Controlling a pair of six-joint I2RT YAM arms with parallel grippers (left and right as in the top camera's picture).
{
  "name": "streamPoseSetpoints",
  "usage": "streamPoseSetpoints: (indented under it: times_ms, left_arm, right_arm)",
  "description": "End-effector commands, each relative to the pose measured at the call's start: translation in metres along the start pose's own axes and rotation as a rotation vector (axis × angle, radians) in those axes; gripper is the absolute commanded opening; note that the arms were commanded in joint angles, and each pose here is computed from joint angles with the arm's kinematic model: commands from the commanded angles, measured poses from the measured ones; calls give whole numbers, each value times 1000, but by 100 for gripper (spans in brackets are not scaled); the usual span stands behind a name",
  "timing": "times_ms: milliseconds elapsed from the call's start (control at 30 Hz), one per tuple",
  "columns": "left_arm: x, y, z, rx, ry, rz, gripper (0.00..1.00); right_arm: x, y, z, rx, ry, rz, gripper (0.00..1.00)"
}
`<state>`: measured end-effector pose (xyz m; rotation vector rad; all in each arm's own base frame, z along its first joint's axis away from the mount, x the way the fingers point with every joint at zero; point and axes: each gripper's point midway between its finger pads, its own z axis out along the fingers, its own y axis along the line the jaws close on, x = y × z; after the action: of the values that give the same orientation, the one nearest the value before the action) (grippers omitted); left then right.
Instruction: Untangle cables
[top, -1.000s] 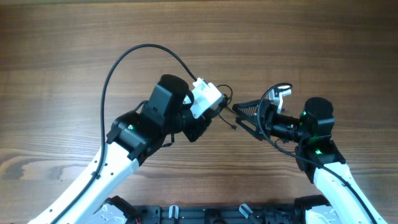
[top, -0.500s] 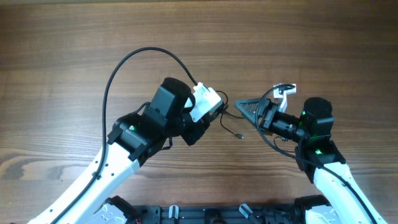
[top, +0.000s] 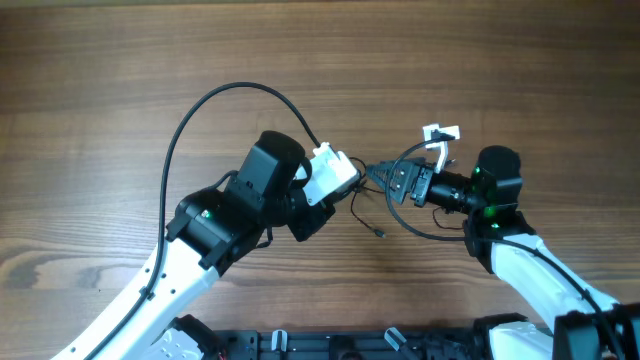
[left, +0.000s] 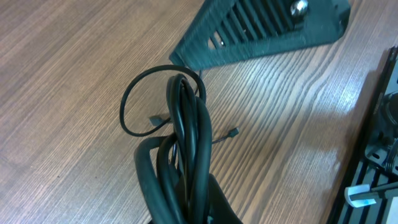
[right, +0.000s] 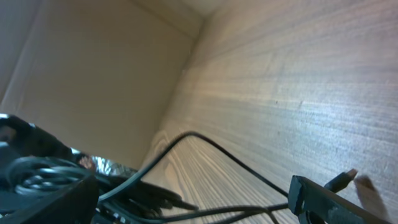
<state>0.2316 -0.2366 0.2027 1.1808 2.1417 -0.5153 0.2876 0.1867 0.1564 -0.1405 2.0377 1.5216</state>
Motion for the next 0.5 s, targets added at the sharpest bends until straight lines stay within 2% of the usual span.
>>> streamPoseSetpoints:
  times_ms: [0, 100, 200, 300, 433, 467]
  left_arm:
    - [-18, -2, -9, -3, -69, 43, 4]
    - [-29, 2, -10, -21, -112, 56, 4]
    - [-23, 25, -11, -158, -75, 47, 4]
    - [-36, 22, -12, -135, -134, 53, 4]
    - [-40, 20, -13, -124, -152, 56, 4]
    - [-40, 20, -12, -119, -151, 14, 4]
  right_arm:
    - [19, 6, 9, -65, 90, -45, 100]
    - [33, -4, 21, -5, 117, -1, 100]
    - [40, -12, 22, 34, 133, 25, 99]
    - [46, -16, 21, 49, 153, 52, 100]
    - [53, 4, 19, -56, 206, 34, 100]
    - [54, 15, 17, -122, 230, 6, 100]
